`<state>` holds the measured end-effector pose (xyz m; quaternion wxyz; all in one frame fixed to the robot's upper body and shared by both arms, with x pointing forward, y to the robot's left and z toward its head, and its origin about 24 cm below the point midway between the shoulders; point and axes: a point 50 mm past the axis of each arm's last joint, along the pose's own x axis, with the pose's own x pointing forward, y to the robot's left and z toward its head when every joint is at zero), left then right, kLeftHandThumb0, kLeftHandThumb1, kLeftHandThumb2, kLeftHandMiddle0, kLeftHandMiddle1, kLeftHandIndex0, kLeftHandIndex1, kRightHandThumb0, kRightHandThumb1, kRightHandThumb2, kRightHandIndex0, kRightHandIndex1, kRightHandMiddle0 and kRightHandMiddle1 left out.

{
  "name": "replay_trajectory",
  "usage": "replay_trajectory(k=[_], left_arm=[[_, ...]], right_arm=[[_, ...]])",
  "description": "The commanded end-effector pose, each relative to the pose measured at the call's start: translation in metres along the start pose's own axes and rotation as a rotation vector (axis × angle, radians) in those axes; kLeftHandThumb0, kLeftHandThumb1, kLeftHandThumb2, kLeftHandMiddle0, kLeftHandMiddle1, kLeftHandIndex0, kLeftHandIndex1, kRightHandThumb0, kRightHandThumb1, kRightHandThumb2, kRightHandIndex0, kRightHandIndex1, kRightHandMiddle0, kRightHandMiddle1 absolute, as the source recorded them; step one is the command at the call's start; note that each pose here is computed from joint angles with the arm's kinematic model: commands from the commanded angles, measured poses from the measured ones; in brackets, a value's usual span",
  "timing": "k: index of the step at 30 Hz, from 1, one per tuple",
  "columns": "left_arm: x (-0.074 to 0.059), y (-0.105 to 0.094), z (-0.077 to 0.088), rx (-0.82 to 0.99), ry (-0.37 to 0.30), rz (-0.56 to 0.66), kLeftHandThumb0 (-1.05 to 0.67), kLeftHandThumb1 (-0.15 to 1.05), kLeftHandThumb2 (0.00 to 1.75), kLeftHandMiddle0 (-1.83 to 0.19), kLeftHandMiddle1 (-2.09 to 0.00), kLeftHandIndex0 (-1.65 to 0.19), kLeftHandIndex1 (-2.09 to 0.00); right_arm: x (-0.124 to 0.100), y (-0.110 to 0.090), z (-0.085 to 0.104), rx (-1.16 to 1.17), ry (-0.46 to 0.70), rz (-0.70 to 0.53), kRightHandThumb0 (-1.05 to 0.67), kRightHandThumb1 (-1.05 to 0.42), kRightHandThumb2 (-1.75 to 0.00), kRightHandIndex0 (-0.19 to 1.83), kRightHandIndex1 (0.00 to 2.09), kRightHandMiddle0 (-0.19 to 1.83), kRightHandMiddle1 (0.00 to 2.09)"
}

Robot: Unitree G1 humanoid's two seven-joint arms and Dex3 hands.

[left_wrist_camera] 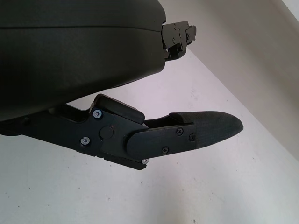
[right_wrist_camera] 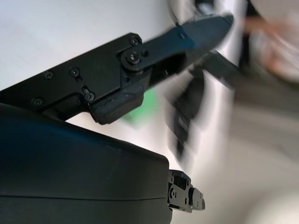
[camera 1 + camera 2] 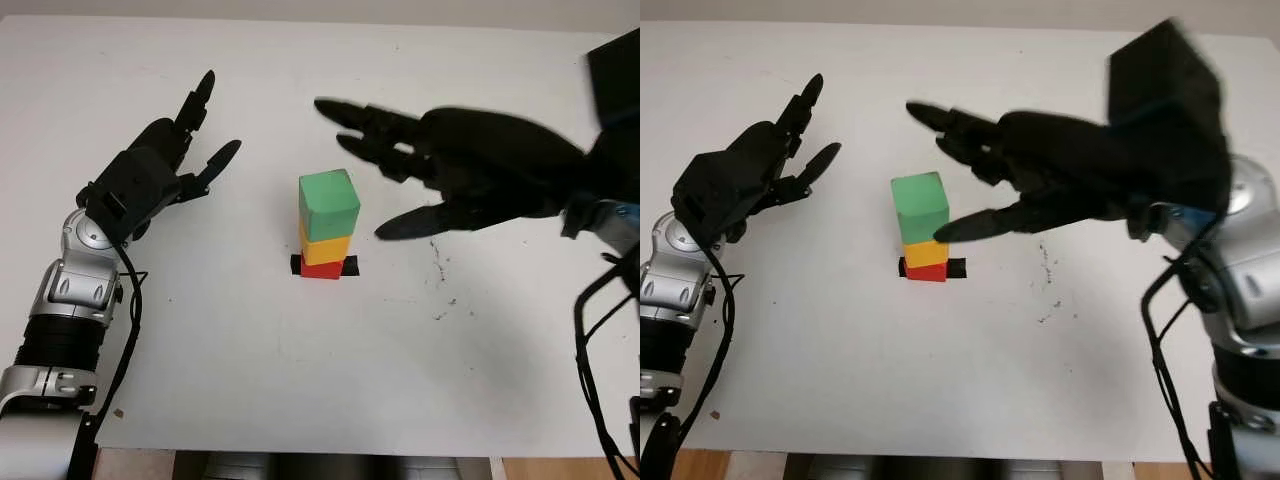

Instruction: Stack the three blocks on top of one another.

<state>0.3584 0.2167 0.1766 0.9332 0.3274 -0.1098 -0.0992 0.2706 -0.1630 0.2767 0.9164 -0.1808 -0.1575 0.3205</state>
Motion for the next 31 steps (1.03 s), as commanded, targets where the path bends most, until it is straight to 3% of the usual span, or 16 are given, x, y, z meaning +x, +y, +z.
replay_trajectory(k=[1, 5, 11, 19, 31], left_arm=[[-0.001, -0.002, -0.003, -0.002, 0.004, -0.001, -0.83, 1.05, 0.59, 0.19, 0.00, 0.19, -0.04], [0.000, -0.005, -0.004, -0.024, -0.013, 0.008, -0.83, 1.05, 0.60, 0.19, 0.00, 0.19, -0.01], [-0.003, -0.004, -0.006, -0.055, -0.009, 0.044, -0.84, 1.05, 0.59, 0.19, 0.00, 0.19, 0.00], [-0.007, -0.010, -0.015, -0.172, 0.021, 0.068, -0.86, 1.05, 0.55, 0.19, 0.00, 0.19, 0.00], [-0.007, -0.028, -0.012, -0.329, -0.036, 0.106, -0.79, 1.05, 0.55, 0.19, -0.01, 0.19, -0.02]], right_arm=[[-0.002, -0.004, -0.011, 0.067, -0.035, -0.149, -0.88, -1.04, -0.57, -0.19, 0.00, -0.19, 0.00], [0.005, -0.015, -0.047, 0.115, 0.030, -0.344, -0.83, -1.05, -0.69, -0.19, 0.00, -0.19, 0.00], [0.012, -0.014, -0.102, 0.189, 0.156, -0.477, -0.84, -1.05, -0.74, -0.19, 0.00, -0.19, 0.00], [0.019, -0.007, -0.127, 0.253, 0.226, -0.522, -0.85, -1.05, -0.74, -0.19, 0.00, -0.19, 0.00], [0.026, 0.006, -0.145, 0.376, 0.278, -0.540, -0.81, -1.05, -0.74, -0.19, 0.00, -0.19, 0.00]])
